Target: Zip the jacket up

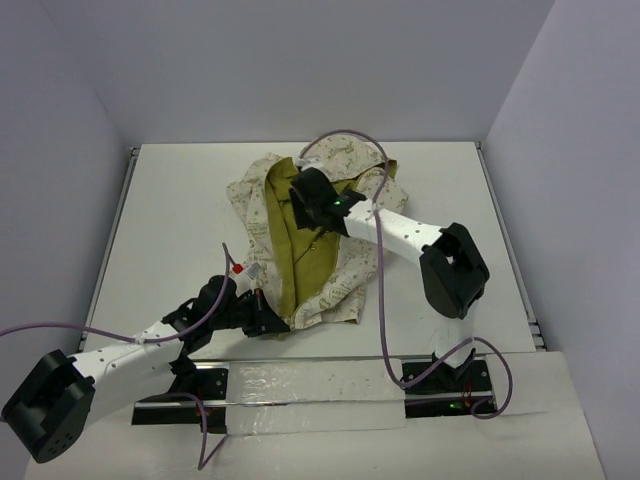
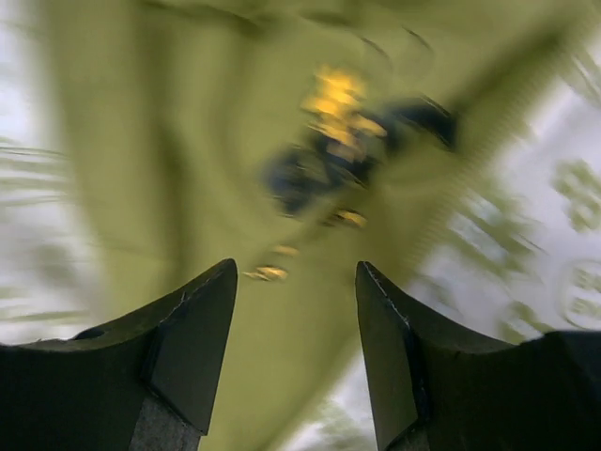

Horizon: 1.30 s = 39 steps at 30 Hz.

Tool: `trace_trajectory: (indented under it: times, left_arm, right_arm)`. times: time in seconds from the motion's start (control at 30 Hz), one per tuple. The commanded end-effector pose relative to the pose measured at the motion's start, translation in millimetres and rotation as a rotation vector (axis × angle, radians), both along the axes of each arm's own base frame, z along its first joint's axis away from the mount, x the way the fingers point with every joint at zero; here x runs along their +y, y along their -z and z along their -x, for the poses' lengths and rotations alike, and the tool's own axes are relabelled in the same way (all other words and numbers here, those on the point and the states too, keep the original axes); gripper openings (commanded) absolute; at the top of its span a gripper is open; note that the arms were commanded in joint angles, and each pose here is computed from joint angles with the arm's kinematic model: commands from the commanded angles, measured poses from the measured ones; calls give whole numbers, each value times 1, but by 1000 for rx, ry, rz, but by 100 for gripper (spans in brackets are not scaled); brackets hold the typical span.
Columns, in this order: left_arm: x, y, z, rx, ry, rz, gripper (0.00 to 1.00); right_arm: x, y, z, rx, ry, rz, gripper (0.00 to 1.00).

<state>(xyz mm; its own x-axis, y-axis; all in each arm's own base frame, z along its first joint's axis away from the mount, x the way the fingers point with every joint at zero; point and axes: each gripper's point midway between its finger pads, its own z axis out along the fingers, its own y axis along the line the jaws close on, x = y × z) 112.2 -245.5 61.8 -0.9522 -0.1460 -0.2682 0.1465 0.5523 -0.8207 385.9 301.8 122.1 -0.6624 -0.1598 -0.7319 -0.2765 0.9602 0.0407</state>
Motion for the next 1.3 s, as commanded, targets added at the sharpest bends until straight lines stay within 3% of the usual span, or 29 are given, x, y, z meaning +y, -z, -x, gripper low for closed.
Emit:
trace_trajectory:
  times: [0.0,0.23,0.63,0.73,0.83,0.93,1.27]
  left_arm:
    - [-4,-8,-3,-49,10,25,0]
    - [-3,-10,-2,-60,7,29,0]
    - [-4,-13,-2,-71,14,35,0]
    - [-5,-14,-1,-71,18,37,0]
    - [-5,-13,-1,-70,20,38,0]
    - [-5,-14,-1,-71,20,40,0]
    - [-5,-14,0,-72,20,40,0]
  right_arm:
    - [66,-16,3,-34,-138,-17,61]
    - [111,-19,-33,-75,-112,-80,61]
    - [120,4,-62,-70,-55,-67,52]
    - [119,6,-63,-70,-48,-63,45]
    - [115,2,-61,-78,-37,-77,27]
    - [115,-2,-59,-87,-40,-92,17]
    - [110,-3,-58,-88,-32,-109,5]
